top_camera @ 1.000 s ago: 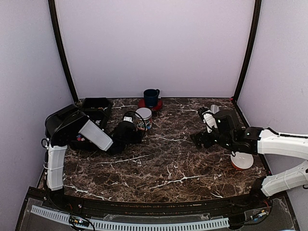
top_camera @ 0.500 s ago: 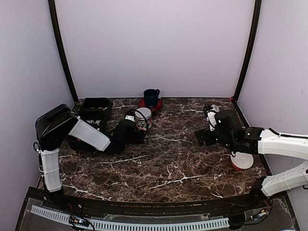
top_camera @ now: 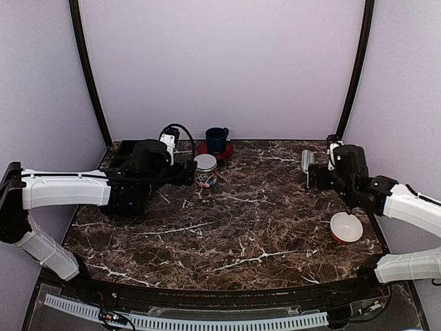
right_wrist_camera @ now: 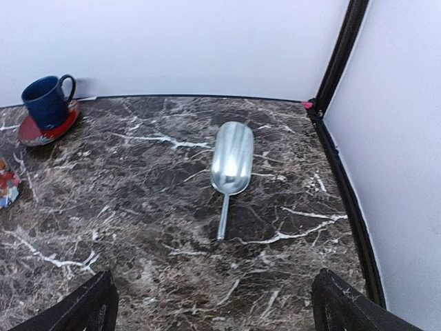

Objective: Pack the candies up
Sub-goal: Reset both arms

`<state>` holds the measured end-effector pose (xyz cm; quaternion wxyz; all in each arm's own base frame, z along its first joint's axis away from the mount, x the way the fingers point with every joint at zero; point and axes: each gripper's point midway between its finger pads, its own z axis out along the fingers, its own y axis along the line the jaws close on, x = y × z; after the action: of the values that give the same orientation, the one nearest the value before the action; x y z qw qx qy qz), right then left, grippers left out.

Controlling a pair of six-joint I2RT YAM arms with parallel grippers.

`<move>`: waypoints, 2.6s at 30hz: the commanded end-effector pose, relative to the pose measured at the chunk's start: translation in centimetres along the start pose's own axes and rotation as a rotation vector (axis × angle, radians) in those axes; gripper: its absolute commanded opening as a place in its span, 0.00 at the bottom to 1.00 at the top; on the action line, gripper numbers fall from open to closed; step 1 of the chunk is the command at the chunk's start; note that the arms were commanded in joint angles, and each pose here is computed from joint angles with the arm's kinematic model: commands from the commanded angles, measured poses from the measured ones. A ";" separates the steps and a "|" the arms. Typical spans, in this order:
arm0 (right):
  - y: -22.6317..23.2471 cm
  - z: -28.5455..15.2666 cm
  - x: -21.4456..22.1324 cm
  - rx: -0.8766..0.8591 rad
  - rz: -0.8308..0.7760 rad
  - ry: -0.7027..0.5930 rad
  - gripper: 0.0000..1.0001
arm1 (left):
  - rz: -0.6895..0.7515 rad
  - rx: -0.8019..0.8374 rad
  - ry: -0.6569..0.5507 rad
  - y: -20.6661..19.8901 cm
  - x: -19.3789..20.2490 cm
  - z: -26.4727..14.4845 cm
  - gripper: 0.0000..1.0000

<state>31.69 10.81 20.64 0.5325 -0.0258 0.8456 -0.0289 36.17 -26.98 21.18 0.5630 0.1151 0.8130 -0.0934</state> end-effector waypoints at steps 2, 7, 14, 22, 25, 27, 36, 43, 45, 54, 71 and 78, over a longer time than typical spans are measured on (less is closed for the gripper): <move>-3.3 0.3 -1.3 0.016 0.079 -0.010 0.98 | 0.029 -0.017 0.118 4.5 2.2 -2.8 0.99; -6.1 0.3 -2.6 0.028 0.109 -0.012 0.98 | -0.055 -0.090 0.028 10.9 -0.4 -5.6 0.99; -8.4 -0.6 -2.9 0.071 0.117 -0.002 0.98 | -0.173 -0.158 0.034 17.5 -1.1 -9.4 0.99; -11.7 -4.4 -4.4 0.143 0.188 -0.042 0.97 | -0.199 -0.215 0.060 20.2 1.2 -12.0 0.99; -11.2 -5.9 -4.8 0.098 0.191 -0.073 0.98 | -0.208 -0.188 0.054 19.7 2.0 -12.5 0.99; -10.8 -6.9 -5.0 0.058 0.182 -0.110 0.98 | -0.208 -0.170 0.049 19.4 2.5 -12.8 0.99; -10.4 -9.1 -3.8 0.013 0.174 -0.176 0.98 | -0.194 -0.137 0.028 18.6 3.7 -14.6 0.99; -9.6 -10.5 -3.6 -0.052 0.167 -0.238 0.98 | -0.160 -0.116 0.004 18.2 4.6 -15.2 0.99; -9.6 -11.2 -4.0 -0.060 0.158 -0.265 0.98 | -0.148 -0.109 -0.004 18.1 4.6 -15.3 0.99; -10.1 -13.2 -4.1 -0.052 0.152 -0.367 0.98 | -0.108 -0.101 -0.085 17.9 3.9 -16.3 0.99; -10.4 -13.2 -4.0 -0.039 0.160 -0.365 0.98 | -0.139 -0.203 -0.073 19.6 5.7 -16.6 0.99; -10.0 -12.8 -4.0 -0.053 0.147 -0.351 0.98 | -0.143 -0.246 -0.077 20.3 6.1 -16.7 0.99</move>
<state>21.57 1.27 29.79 0.6605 0.0207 0.7496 0.0370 25.05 -3.05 21.06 0.5885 -0.0005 0.8070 -0.0483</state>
